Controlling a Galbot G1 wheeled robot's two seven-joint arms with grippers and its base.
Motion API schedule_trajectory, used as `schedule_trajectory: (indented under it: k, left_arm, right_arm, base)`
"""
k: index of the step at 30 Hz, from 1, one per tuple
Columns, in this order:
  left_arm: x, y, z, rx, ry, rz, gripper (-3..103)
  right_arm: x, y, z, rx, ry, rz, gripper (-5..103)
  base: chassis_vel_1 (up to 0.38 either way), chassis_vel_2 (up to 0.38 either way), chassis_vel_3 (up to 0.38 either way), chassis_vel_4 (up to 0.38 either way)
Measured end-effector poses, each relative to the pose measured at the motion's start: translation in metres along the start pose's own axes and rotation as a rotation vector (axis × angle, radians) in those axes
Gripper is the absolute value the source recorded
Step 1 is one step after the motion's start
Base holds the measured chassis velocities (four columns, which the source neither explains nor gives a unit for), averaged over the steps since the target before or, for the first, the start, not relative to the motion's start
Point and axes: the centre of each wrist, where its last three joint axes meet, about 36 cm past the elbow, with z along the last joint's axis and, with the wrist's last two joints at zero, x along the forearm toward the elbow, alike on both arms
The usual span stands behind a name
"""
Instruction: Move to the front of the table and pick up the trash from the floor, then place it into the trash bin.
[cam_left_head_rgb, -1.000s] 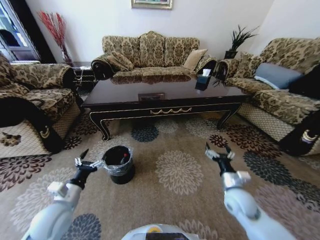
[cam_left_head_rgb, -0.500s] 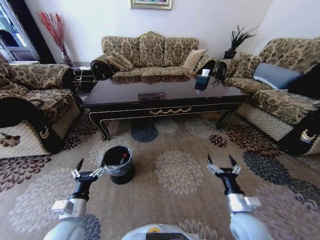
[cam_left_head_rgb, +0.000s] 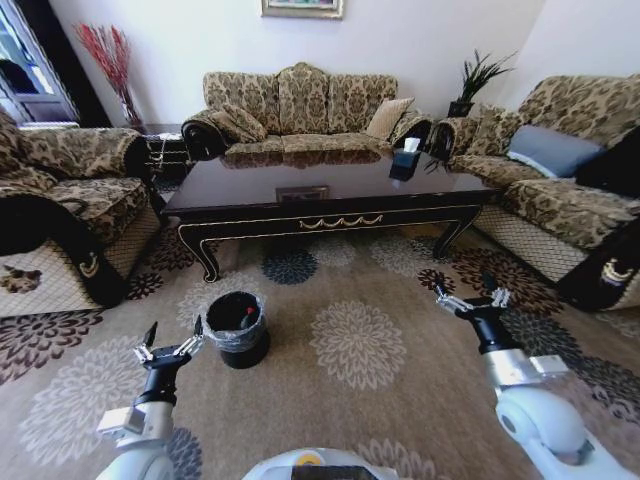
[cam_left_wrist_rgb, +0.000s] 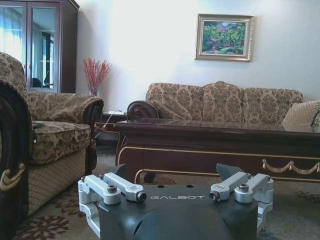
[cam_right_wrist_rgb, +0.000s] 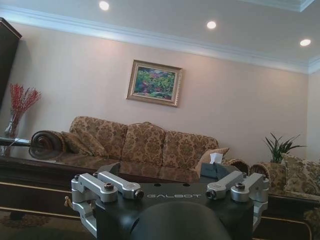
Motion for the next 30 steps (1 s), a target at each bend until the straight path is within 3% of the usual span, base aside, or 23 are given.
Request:
schedule_trajectory:
  k: [6,30]
  left_arm:
    - [0.0023,-0.0009,-0.0012,0.0,0.003,0.012,100]
    - [0.0023,-0.0007,-0.0015,-0.002,0.007,0.016,100]
  right_arm:
    - [0.002,-0.0095,-0.0018,0.022,0.004,-0.043,100]
    - [0.0025,-0.009,-0.0009,0.021,0.004,-0.04,100]
  base:
    - [0.0,0.0,0.0,0.0]
    - [0.003,-0.005,-0.001,0.007]
